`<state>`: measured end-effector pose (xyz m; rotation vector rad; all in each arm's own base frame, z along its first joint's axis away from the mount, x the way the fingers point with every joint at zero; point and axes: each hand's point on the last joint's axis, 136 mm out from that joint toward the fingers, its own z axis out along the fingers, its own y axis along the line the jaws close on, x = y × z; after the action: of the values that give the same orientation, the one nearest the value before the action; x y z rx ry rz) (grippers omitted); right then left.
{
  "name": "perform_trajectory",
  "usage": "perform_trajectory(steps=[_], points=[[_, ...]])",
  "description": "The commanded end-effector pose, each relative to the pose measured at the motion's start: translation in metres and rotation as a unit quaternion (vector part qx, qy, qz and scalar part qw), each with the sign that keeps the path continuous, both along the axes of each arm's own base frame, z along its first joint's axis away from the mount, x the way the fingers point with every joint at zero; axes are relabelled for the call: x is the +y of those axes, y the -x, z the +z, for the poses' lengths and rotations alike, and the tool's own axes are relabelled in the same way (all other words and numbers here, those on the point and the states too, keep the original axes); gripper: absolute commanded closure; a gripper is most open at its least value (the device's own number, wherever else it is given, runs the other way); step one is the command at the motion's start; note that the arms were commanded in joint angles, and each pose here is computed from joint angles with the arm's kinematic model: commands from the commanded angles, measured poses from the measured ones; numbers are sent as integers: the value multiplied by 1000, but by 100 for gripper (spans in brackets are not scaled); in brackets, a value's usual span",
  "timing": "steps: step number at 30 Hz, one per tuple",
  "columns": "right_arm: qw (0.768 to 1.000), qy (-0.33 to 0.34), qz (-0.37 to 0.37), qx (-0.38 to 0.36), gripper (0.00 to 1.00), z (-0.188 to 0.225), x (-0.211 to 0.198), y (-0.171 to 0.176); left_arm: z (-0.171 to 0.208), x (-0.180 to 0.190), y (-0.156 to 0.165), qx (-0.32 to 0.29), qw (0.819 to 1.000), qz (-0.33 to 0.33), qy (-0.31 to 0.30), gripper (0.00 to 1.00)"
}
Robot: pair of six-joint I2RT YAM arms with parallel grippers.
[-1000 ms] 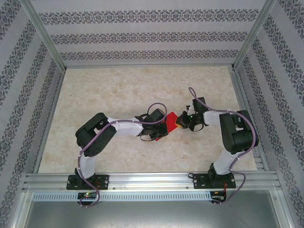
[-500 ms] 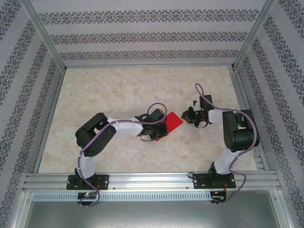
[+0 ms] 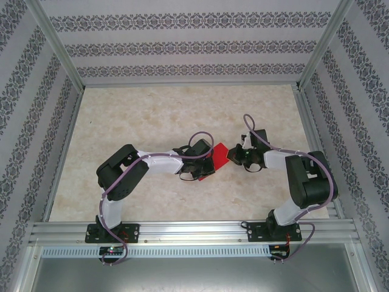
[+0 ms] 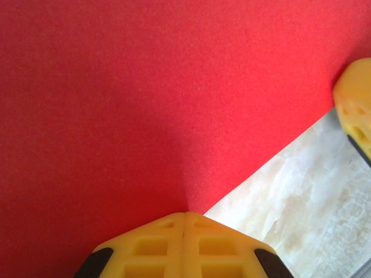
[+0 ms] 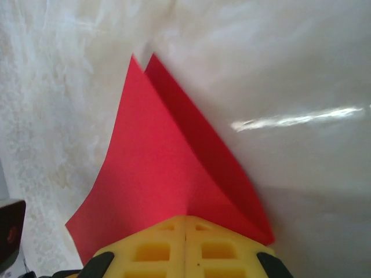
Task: Fold a paper plane with a square sheet of paper (pick it up from the middle)
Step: First fold in half a square sheet of paper at the center of the table.
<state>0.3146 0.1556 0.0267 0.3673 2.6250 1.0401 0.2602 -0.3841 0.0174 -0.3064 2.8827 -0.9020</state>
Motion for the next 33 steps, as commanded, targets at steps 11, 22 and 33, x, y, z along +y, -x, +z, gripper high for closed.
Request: perform_trajectory(steps=[11,22,33], points=[[999,15,19,49,100,-28,10,9,24,-9,-5,-71,993,-97,13,100],[998,20,13,55,100,-33,9,2,31,-29,-31,-124,985,-96,71,100],[997,23,17,68,100,-40,9,2,4,-17,-34,-122,985,-115,50,100]])
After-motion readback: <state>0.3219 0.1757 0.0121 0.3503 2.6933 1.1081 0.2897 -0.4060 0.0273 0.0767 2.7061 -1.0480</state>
